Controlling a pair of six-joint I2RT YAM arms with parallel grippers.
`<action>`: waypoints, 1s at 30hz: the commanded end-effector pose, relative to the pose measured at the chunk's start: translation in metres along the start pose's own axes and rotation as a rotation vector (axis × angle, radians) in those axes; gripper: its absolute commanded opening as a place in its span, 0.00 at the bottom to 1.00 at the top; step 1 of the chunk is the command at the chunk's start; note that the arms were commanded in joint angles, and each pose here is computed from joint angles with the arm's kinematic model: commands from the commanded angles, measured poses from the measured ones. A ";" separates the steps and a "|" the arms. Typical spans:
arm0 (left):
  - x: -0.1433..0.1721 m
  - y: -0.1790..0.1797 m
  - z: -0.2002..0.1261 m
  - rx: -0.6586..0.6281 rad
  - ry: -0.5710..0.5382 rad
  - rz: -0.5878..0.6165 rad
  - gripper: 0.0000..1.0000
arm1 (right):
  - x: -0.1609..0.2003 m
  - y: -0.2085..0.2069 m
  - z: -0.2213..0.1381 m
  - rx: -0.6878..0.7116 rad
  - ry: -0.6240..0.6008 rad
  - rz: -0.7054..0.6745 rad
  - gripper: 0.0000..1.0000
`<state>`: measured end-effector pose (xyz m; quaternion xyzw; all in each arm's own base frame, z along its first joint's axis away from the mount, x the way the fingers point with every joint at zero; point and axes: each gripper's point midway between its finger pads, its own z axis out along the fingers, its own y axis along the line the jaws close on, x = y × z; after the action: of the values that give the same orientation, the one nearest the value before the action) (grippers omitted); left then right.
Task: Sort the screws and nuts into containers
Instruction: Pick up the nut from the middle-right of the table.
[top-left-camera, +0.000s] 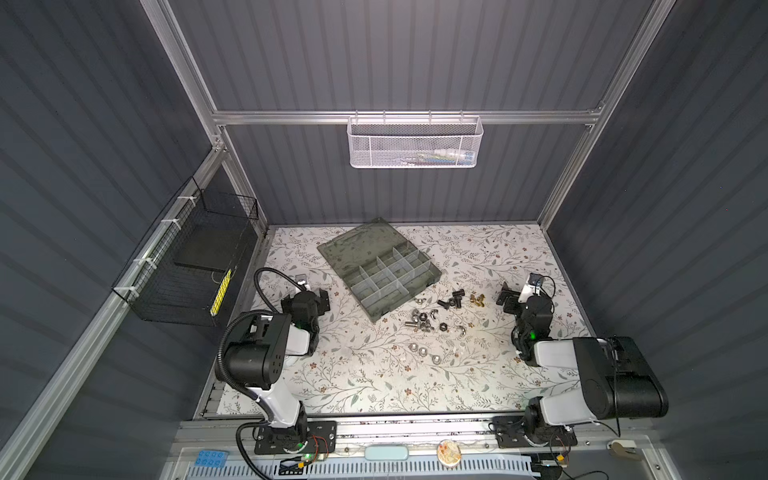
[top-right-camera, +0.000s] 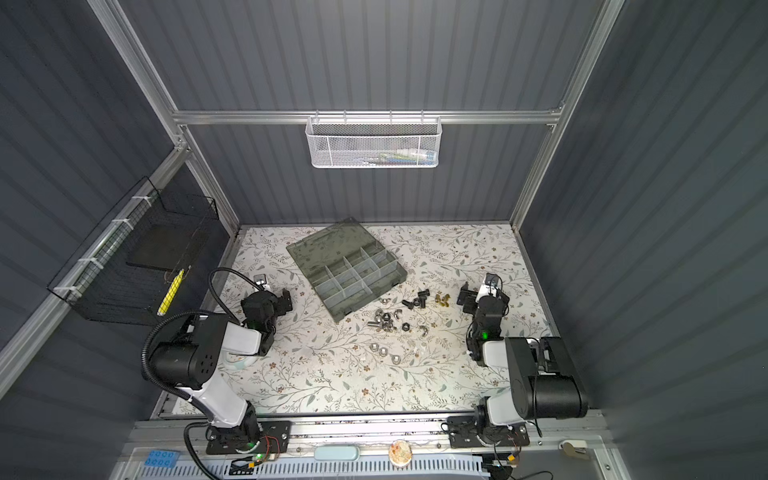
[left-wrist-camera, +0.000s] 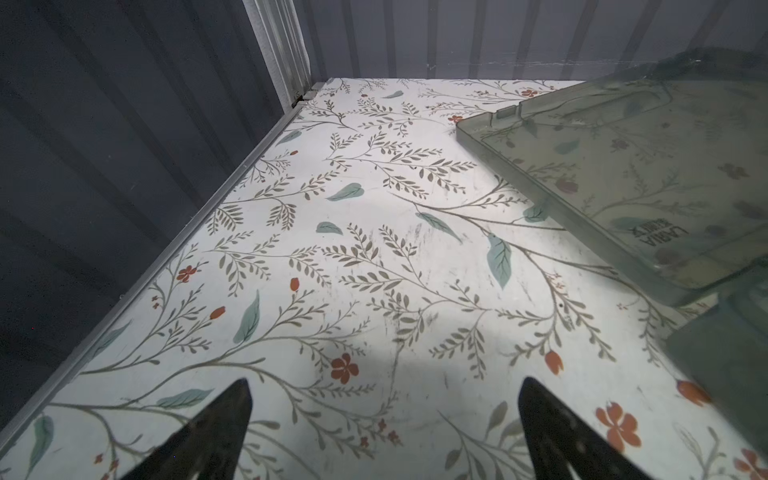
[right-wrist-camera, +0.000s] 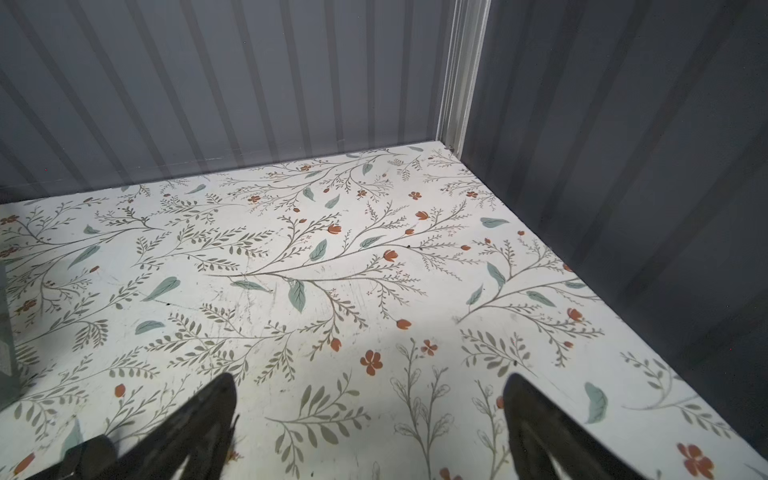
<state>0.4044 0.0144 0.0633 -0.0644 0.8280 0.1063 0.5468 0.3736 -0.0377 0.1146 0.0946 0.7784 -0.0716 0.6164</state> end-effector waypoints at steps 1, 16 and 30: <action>-0.007 -0.001 0.003 -0.005 -0.021 0.009 1.00 | -0.011 -0.002 0.003 0.013 -0.034 0.002 0.99; -0.008 -0.002 0.003 -0.003 -0.021 0.009 1.00 | -0.011 -0.002 0.003 0.013 -0.034 0.002 0.99; -0.007 -0.002 0.004 -0.002 -0.018 0.009 1.00 | -0.010 -0.002 0.005 0.008 -0.024 0.005 0.99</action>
<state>0.4044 0.0144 0.0633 -0.0644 0.8280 0.1063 0.5468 0.3737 -0.0379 0.1145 0.0947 0.7787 -0.0716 0.6161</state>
